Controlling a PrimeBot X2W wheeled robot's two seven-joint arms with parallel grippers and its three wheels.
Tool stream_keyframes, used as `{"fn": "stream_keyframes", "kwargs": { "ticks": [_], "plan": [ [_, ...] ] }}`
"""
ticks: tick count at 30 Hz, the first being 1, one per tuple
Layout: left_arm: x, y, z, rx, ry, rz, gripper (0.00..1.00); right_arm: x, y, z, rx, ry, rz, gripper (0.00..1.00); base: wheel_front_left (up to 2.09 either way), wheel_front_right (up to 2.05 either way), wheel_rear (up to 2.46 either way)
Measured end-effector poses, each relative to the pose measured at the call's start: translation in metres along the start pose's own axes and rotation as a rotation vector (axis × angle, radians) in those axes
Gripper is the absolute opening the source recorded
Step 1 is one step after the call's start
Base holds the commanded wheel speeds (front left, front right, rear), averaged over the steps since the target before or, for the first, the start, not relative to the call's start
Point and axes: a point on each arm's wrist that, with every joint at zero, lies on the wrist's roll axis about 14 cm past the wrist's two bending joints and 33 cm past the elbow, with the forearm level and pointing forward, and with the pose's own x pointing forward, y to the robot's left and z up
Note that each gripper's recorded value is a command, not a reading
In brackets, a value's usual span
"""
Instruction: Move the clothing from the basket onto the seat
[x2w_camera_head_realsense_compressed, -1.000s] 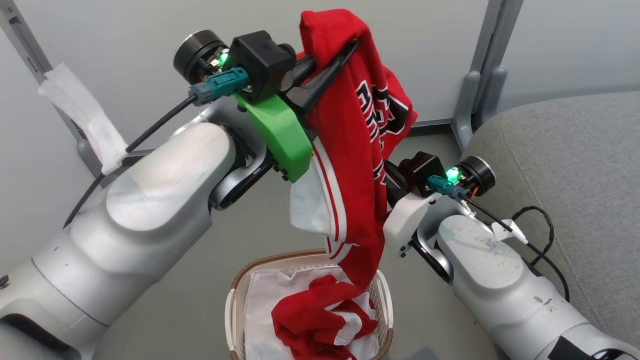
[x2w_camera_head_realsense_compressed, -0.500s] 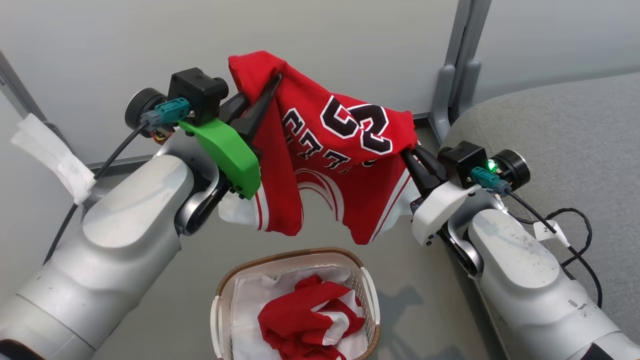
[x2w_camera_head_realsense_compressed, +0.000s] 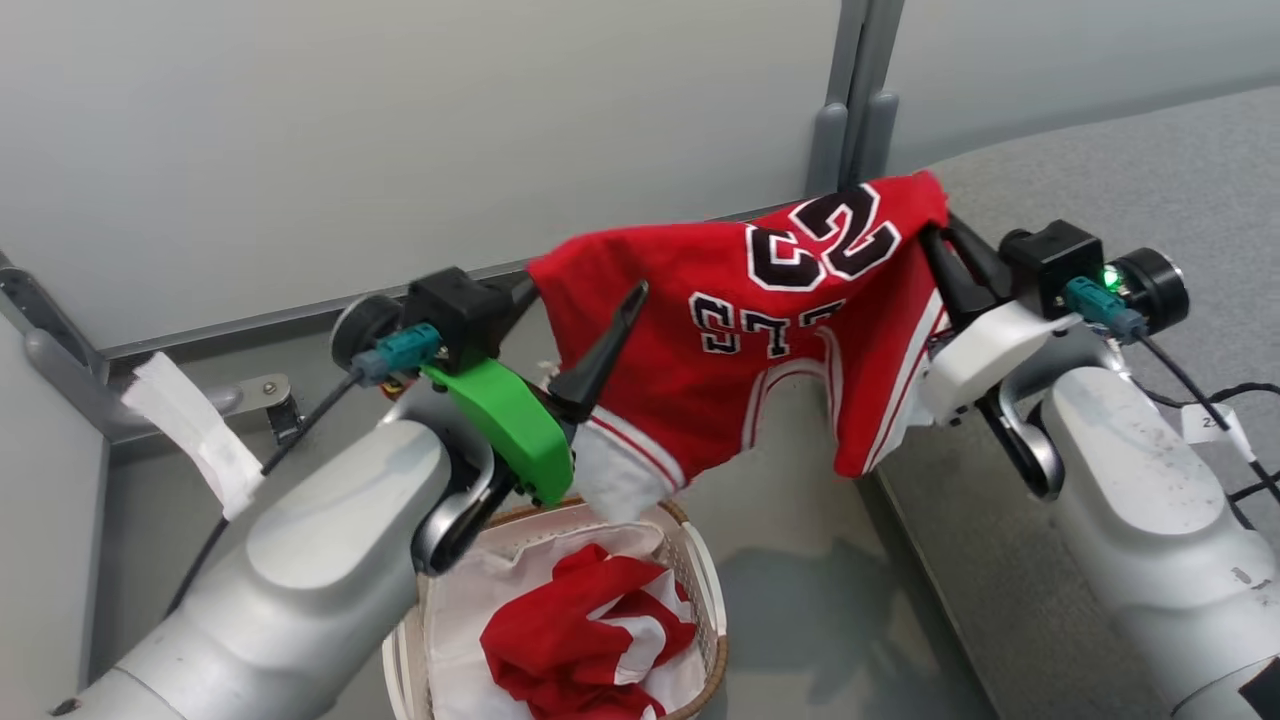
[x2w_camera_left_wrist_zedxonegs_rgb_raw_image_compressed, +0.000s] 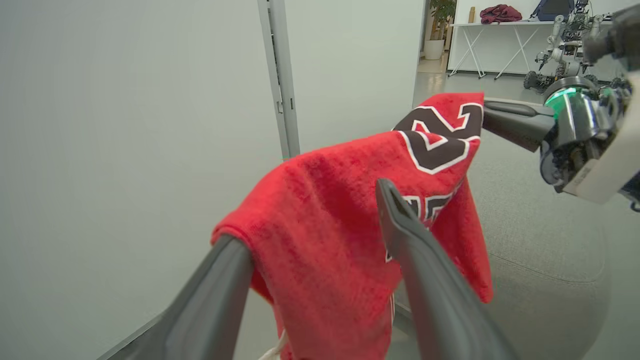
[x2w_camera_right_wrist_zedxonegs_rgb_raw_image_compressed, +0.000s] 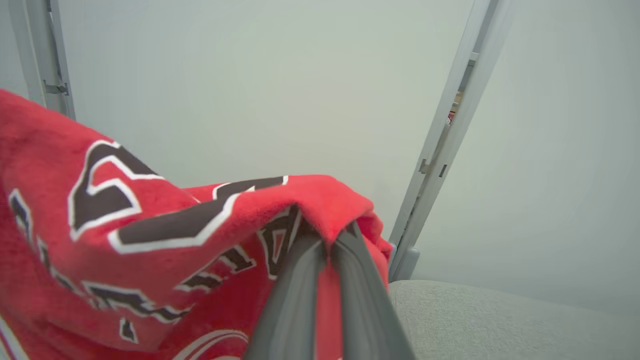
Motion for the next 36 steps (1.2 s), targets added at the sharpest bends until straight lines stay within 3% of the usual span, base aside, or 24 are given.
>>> {"fn": "stream_keyframes", "kwargs": {
  "ticks": [18,28,36],
  "plan": [
    [0.029,-0.075,-0.059,-0.075,0.06,-0.206,1.0,-0.082,-0.133,-0.004,-0.154,0.059,-0.319,0.0,0.0,0.0,0.0],
    [0.05,-0.108,-0.086,-0.066,0.095,-0.341,1.0,-0.133,-0.171,-0.003,-0.206,0.113,-0.462,0.0,0.0,0.0,0.0],
    [0.062,-0.125,-0.106,-0.118,0.117,-0.413,1.0,-0.15,-0.176,-0.019,-0.207,0.175,-0.509,0.0,0.0,0.0,0.0]
  ]
}}
